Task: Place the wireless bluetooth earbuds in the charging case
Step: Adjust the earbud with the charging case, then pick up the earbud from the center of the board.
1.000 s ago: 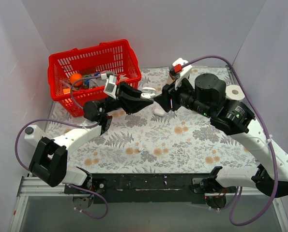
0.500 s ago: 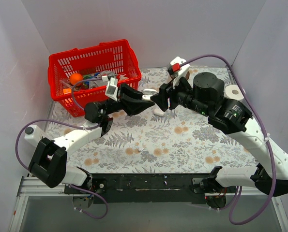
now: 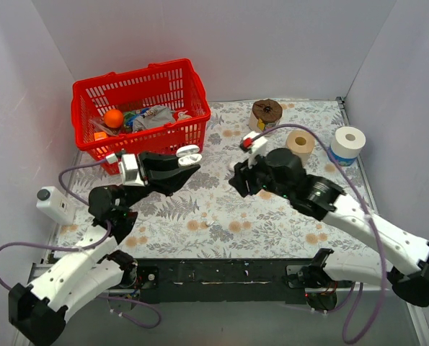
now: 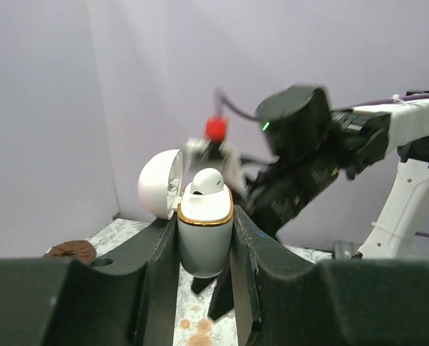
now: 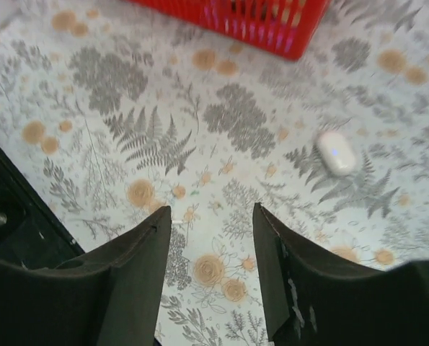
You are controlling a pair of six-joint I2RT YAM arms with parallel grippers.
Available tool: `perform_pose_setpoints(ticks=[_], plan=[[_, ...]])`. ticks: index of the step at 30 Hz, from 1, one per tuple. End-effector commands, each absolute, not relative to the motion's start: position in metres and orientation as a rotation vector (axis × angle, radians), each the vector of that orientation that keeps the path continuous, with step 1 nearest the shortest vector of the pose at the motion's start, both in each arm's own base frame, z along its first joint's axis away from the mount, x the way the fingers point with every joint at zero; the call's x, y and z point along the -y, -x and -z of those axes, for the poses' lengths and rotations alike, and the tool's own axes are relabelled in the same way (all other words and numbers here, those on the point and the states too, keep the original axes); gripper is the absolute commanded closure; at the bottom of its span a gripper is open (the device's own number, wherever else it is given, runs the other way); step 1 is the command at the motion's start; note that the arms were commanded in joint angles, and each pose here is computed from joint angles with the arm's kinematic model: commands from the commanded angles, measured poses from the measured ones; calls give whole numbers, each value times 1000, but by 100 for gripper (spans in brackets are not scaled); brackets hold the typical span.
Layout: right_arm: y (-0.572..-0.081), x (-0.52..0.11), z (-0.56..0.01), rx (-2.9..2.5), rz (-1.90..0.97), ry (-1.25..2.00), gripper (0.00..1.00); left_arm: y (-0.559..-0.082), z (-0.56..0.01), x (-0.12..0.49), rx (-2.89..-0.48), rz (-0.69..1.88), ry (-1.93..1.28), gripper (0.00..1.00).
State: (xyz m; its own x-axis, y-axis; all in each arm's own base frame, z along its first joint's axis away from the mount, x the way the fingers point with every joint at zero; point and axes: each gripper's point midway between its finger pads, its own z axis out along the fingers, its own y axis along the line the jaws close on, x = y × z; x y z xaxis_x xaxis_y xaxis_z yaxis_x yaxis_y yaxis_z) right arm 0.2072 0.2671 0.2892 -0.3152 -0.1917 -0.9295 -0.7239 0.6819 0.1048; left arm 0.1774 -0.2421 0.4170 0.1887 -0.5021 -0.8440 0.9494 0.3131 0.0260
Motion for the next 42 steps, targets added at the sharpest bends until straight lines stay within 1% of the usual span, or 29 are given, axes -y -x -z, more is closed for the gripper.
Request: perform_pose_setpoints(ticks=[1, 2, 6, 9, 10, 12, 13, 16, 20, 24, 28, 36, 42], plan=[[-206, -304, -229, -1969, -736, 805, 48, -187, -385, 231, -989, 994, -646, 100], [-203, -308, -215, -2002, -746, 834, 50, -178, -390, 225, -963, 988, -647, 100], [-196, -319, -167, -2098, -750, 928, 51, -166, -379, 215, -998, 976, -643, 100], [-185, -320, -132, -2165, -741, 1008, 61, -156, -380, 207, -996, 966, -637, 100], [-179, -321, -120, -2181, -743, 1034, 69, -154, -380, 205, -995, 966, -639, 100], [-165, -324, -105, -2197, -770, 1093, 79, -149, -379, 202, -991, 970, -634, 100], [-156, -328, -96, -2212, -775, 1135, 86, -148, -378, 202, -993, 972, -631, 100], [-137, -335, -76, -2246, -789, 1215, 99, -144, -377, 200, -990, 986, -623, 100], [-126, -344, -62, -2270, -797, 1255, 99, -140, -376, 199, -993, 992, -627, 100], [-129, -349, -47, -2304, -773, 1262, 99, -140, -375, 197, -1000, 985, -625, 100], [-141, -354, -35, -2331, -702, 1224, 99, -139, -372, 197, -1007, 984, -626, 100], [-162, -373, -29, -2339, -687, 1178, 99, -139, -369, 194, -1020, 965, -629, 100], [-190, -371, -26, -2379, -642, 1069, 99, -141, -367, 194, -1030, 957, -631, 100]])
